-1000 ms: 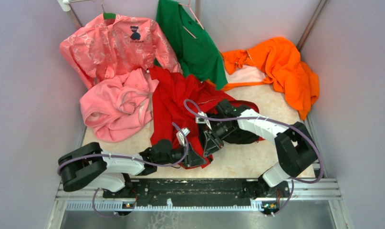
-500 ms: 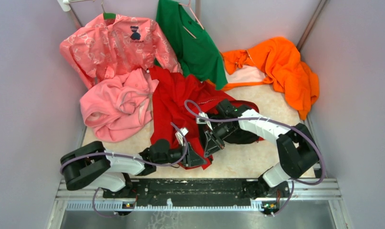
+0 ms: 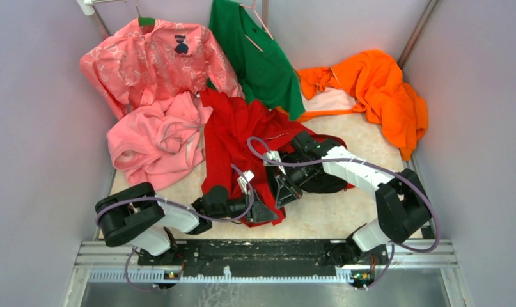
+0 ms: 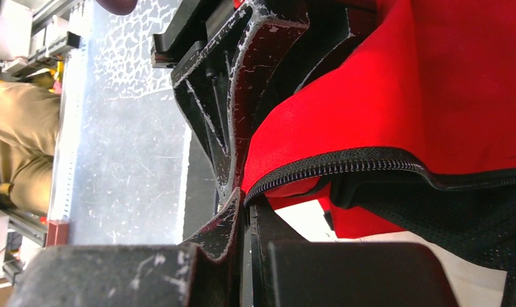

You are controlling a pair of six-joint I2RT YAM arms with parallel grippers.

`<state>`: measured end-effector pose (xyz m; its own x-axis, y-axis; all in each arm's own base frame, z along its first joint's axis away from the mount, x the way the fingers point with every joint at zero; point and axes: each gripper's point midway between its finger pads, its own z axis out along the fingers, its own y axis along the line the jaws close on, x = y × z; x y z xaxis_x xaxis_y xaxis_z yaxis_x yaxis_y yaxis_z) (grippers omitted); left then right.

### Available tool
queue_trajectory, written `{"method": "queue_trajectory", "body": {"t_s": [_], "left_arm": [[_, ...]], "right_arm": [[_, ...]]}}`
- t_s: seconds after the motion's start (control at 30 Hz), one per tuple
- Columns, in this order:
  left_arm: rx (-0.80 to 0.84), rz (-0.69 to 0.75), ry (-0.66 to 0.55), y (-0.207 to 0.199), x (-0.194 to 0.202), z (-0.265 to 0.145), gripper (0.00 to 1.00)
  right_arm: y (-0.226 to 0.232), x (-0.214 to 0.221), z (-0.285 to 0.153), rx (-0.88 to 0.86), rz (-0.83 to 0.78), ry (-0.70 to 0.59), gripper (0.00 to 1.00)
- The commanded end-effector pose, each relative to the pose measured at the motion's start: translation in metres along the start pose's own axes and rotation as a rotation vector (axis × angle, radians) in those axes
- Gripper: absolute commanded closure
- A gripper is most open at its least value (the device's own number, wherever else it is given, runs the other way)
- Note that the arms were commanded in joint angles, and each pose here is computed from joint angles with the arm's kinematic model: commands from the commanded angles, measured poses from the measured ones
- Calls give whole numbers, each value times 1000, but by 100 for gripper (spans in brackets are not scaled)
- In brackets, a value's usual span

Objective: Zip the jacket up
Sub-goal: Pick up the jacket from the center of the board.

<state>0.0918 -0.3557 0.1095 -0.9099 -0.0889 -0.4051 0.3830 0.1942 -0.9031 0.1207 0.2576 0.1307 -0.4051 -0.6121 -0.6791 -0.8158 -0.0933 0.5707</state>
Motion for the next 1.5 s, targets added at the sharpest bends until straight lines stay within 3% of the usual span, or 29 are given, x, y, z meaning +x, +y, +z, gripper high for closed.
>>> {"method": "queue_trajectory", "body": {"t_s": [0.0, 0.3, 0.47, 0.73, 0.83, 0.97, 1.0, 1.07, 1.1, 1.17, 1.33, 1.47], "left_arm": [[42, 15, -5, -9, -4, 1, 75], [40, 21, 21, -7, 0, 2, 100], [43, 38, 26, -8, 0, 3, 100], [56, 105, 1, -13, -5, 0, 100], [64, 121, -8, -16, -7, 0, 100], [73, 126, -9, -18, -8, 0, 100], [77, 125, -8, -19, -8, 0, 100], [83, 121, -8, -20, -8, 1, 100], [84, 118, -10, -20, -8, 1, 100], [83, 112, -10, -20, -8, 1, 98], [76, 93, -14, -18, -9, 2, 76], [81, 86, -16, -20, -10, 3, 69]], "right_arm": [[-2, -19, -9, 52, -102, -33, 100], [-7, -21, -11, 89, -107, -35, 100], [-4, -22, -10, 67, -105, -45, 100], [1, -22, -10, 40, -106, -51, 72], [2, -21, -8, 23, -93, -54, 70], [6, -21, -5, -18, -69, -65, 72], [6, -21, -5, -25, -64, -65, 76], [6, -21, -3, -32, -59, -66, 98], [6, -21, -3, -33, -58, -66, 100], [7, -21, -3, -37, -59, -66, 100], [7, -20, -2, -38, -62, -65, 100], [7, -20, -1, -40, -61, -63, 100]]}}
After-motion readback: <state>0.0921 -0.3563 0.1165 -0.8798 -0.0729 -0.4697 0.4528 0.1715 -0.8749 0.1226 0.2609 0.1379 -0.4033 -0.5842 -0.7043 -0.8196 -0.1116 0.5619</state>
